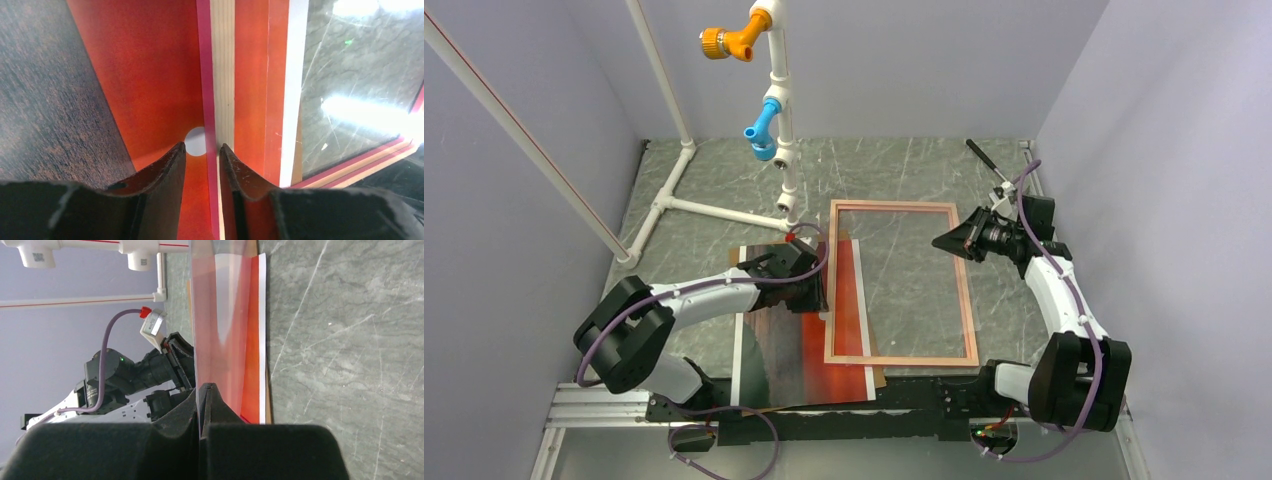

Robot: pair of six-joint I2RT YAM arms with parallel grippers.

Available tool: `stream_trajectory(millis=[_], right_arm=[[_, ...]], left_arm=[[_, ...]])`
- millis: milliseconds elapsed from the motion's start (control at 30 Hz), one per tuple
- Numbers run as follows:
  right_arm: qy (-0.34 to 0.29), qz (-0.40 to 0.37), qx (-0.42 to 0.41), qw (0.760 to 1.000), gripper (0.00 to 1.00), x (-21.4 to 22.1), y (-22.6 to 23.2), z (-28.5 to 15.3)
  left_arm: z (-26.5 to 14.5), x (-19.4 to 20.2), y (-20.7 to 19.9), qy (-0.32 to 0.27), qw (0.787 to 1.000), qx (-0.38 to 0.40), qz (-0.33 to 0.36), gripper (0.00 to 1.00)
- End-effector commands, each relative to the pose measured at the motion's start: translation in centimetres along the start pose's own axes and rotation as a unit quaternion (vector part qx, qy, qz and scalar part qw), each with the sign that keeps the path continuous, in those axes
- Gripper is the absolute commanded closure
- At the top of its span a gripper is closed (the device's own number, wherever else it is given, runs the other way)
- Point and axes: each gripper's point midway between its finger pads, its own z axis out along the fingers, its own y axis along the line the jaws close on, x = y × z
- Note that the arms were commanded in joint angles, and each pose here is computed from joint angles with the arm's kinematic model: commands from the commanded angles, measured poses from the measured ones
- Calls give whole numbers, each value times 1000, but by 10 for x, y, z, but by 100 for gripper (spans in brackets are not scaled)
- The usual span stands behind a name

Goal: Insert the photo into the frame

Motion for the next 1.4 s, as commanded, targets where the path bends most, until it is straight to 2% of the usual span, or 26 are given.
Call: stream_trajectory(millis=[0,167,400,1367], right_arm=[[2,-6,-25,1000,100,-1,7,0],[2,1,-24,1000,100,-1,4,2],[1,-2,-37,999,100,-3,11,3],[-4,-11,-48,999,100,-22,22,15]], left_arm=[[-1,-12,-8,-18,1000,-5,-5,66],[1,-9,-4,-11,1000,-18,-2,77],[3,-3,-3,0,1000,-26,2,81],[6,1,5,2,999,-50,9,87]])
